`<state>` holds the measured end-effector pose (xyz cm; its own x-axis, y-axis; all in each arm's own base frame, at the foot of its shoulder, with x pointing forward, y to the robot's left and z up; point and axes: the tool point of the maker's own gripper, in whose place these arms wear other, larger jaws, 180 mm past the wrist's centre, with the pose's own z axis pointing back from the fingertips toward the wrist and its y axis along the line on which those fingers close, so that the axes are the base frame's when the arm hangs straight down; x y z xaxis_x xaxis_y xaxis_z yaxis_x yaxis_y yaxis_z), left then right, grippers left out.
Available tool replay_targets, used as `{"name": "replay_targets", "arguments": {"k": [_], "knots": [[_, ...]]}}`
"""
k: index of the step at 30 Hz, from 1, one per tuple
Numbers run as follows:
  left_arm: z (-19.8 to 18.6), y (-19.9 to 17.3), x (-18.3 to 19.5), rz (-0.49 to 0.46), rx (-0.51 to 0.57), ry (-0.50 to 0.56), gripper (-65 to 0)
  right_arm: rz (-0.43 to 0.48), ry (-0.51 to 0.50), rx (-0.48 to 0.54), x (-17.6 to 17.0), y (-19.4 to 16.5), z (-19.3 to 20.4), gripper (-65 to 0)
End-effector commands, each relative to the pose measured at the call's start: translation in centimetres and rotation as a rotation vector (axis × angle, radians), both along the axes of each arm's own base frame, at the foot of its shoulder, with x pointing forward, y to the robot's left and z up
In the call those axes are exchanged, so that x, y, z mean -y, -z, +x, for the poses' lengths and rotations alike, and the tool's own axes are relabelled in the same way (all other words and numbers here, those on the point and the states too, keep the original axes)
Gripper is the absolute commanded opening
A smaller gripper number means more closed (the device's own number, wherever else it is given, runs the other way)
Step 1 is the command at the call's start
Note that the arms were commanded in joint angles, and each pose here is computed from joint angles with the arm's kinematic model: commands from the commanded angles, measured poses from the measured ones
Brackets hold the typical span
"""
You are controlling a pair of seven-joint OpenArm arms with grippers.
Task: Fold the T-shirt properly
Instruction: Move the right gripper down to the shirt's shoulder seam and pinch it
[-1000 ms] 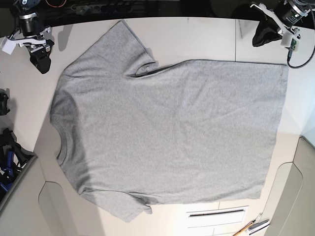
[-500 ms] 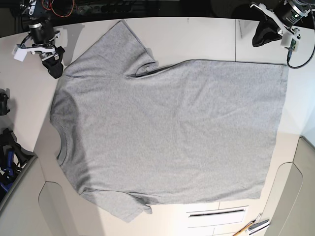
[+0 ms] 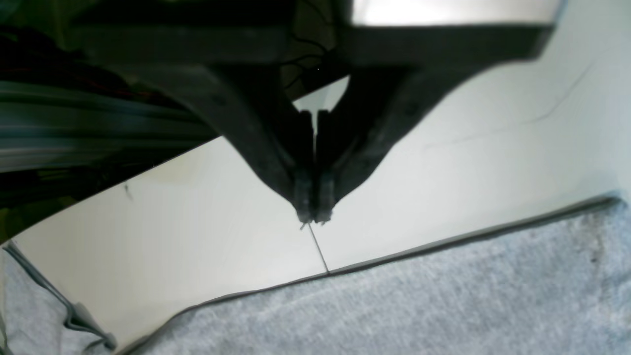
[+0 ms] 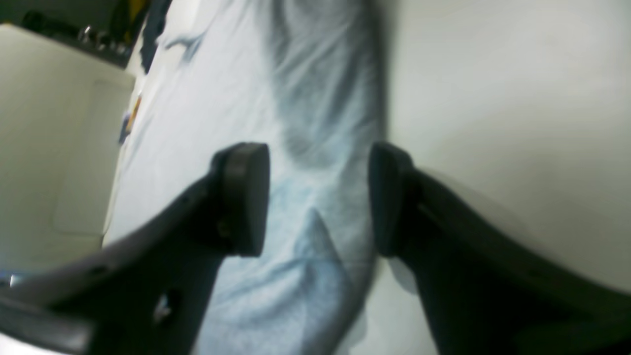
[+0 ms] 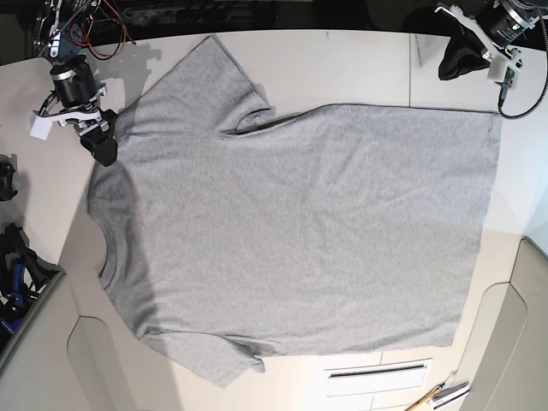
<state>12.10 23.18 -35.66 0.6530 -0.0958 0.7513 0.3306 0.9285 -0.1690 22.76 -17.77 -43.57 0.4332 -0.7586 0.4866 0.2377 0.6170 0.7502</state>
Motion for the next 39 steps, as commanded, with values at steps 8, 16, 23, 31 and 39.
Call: {"name": "replay_targets", "arguments": {"k": [8, 16, 23, 31, 39], "knots": [[0.3, -0.8, 0.1, -0.013, 0.024, 0.012, -65.0, 0.097, -0.080, -0.059, -3.2, 0.8, -0.9, -32.9], [0.4, -1.0, 0.2, -0.032, 0.030, 0.001, -65.0, 0.144, -0.100, -0.037, -5.4, -0.3, -0.5, -32.9], [0.4, -1.0, 0.2, -0.038, 0.030, -0.002, -65.0, 0.087, -0.103, 0.071, -4.8, -4.2, 0.9, -33.1], [0.3, -0.8, 0.2, -0.033, 0.017, 0.001, -65.0, -0.197, -0.057, 0.245, -1.4, -14.0, 0.4, -33.1], [0.1, -0.8, 0.5, -0.040, 0.013, 0.020, -65.0, -0.349, 0.099, 0.100, 3.2, -13.7, -1.9, -33.0]]}}
